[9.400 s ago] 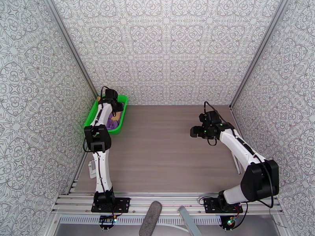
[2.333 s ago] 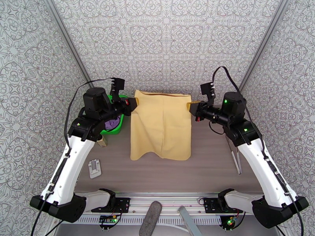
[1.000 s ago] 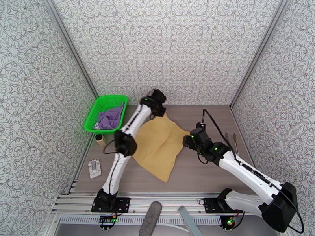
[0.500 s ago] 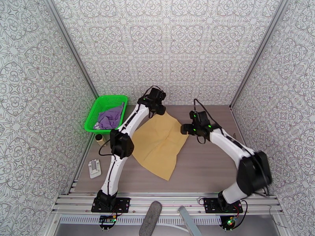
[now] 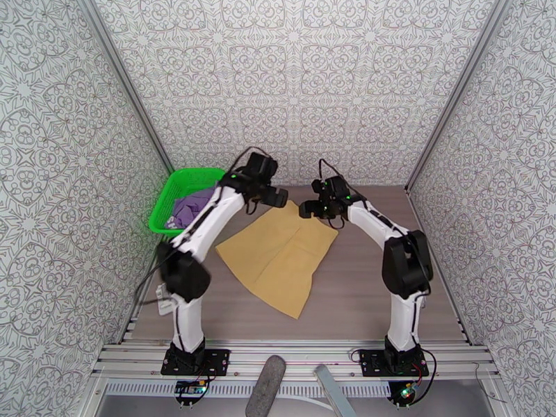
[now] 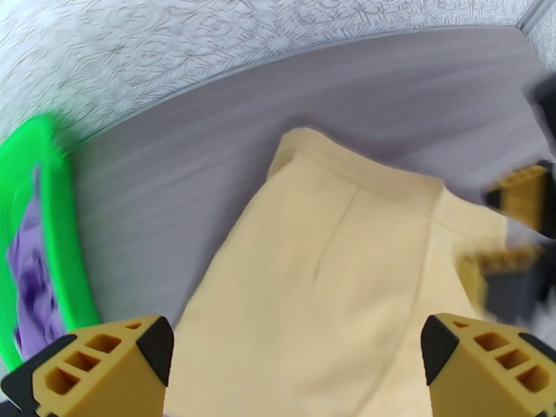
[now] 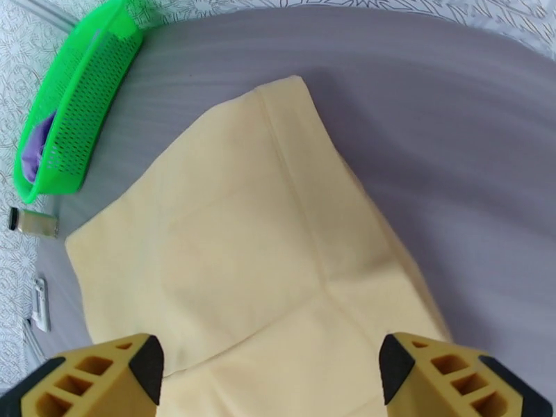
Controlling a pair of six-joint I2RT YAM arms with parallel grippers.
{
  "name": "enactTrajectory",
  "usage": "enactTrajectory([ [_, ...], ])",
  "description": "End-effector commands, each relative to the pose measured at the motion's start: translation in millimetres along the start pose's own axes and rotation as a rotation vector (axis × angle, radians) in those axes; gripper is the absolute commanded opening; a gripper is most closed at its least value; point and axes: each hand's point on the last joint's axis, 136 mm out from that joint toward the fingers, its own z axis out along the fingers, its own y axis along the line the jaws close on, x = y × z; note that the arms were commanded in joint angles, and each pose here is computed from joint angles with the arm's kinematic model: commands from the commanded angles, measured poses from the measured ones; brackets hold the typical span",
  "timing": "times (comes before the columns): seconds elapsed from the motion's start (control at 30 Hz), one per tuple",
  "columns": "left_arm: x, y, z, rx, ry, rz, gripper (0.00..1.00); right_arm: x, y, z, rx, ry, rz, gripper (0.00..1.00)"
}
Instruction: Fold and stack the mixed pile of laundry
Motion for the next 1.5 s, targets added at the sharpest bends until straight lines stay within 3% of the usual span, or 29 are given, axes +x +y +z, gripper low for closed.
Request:
enactTrajectory([
  [0.0,58,-13,-7,0.039,0.098,-0.089,0.99,16,-7,14,0.01,0.096,0.037,0.84],
  [0.27,163,-29,-1,-0.041,0.232,0.015,0.99,22,-25,41,0.063,0.107,0.259,0.8],
  [0.53,187,-32,27,-0.114,0.261,0.08,0.99,23,-36,58,0.093,0.09,0.372,0.63],
  [0.83,186,-34,19,-0.105,0.234,0.109,0.99,23,-41,70,0.1,0.083,0.4,0.22],
  [0.93,190,-30,15,-0.107,0.238,0.11,0.99,18,-39,66,0.098,0.071,0.397,0.0],
  [1.2,209,-54,15,-0.067,0.267,0.217,0.99,-6,-19,24,0.071,-0.006,0.361,0.0],
  [1.47,241,-42,57,-0.182,0.384,0.291,1.0,-31,4,-38,0.06,-0.106,0.304,0.0],
])
